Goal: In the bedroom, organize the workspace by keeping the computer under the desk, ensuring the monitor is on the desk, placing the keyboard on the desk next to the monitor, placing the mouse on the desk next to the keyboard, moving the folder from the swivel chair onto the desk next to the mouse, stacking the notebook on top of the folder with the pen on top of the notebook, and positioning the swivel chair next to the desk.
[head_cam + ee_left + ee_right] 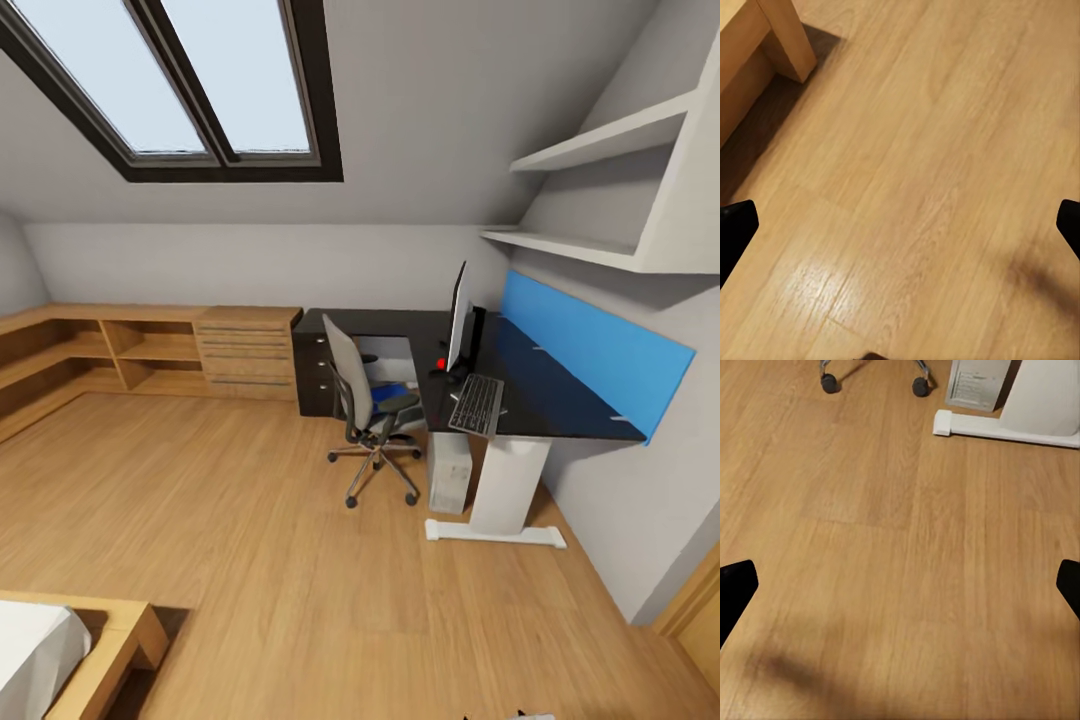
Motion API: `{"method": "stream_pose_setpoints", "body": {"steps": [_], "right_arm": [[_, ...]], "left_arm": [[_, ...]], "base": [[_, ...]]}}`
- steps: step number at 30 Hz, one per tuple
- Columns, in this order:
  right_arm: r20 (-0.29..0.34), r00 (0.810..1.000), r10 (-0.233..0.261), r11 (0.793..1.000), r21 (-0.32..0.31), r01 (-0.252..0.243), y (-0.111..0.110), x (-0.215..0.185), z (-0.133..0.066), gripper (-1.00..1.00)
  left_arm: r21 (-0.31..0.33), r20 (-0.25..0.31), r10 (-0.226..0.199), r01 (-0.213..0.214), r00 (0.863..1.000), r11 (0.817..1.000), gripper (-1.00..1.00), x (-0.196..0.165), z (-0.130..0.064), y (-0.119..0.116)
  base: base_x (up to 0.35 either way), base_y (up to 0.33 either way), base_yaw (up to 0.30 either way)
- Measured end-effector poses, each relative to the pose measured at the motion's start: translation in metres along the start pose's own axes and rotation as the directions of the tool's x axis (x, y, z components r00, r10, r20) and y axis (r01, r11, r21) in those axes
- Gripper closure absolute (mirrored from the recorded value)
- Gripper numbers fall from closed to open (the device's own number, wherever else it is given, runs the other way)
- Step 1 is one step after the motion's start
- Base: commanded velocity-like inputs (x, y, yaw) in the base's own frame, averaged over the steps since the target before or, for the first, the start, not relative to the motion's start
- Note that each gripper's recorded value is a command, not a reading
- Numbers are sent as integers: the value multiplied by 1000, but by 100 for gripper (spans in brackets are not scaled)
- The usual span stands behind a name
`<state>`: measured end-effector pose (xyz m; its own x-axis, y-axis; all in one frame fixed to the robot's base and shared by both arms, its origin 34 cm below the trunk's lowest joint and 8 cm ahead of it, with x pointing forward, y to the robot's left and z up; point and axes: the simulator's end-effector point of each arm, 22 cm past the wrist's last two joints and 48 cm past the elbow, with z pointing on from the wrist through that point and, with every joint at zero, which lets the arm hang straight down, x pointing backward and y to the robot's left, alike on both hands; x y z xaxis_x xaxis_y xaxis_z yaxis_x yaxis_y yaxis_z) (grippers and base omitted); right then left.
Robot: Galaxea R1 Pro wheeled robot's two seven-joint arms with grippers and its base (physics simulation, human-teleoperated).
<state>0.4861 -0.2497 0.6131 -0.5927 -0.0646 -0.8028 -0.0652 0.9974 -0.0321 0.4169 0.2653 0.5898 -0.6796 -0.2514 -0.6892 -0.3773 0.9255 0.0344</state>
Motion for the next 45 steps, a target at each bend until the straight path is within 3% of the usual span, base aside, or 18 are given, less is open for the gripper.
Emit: {"method": "stream_pose_setpoints", "body": {"steps": [10,17,27,45], "right_arm": [[-17,1000,5,1000,-7,-5,6,21,5,-100],[33,999,19,1000,-17,-18,18,18,11,-100],[40,999,19,1000,-18,-19,19,28,21,-100],[18,1000,16,1000,-25,-16,24,62,35,-100]], "left_arm": [[-5,-2,2,-2,1000,1000,-100,10,12,2],[-4,0,-1,1,1000,1000,-100,16,19,0],[-1,2,-1,1,1000,1000,-100,26,30,-2],[2,2,-2,2,1000,1000,-100,47,51,-4]], "base": [[0,0,-16],[0,0,-240],[0,0,-282],[0,0,109]]}}
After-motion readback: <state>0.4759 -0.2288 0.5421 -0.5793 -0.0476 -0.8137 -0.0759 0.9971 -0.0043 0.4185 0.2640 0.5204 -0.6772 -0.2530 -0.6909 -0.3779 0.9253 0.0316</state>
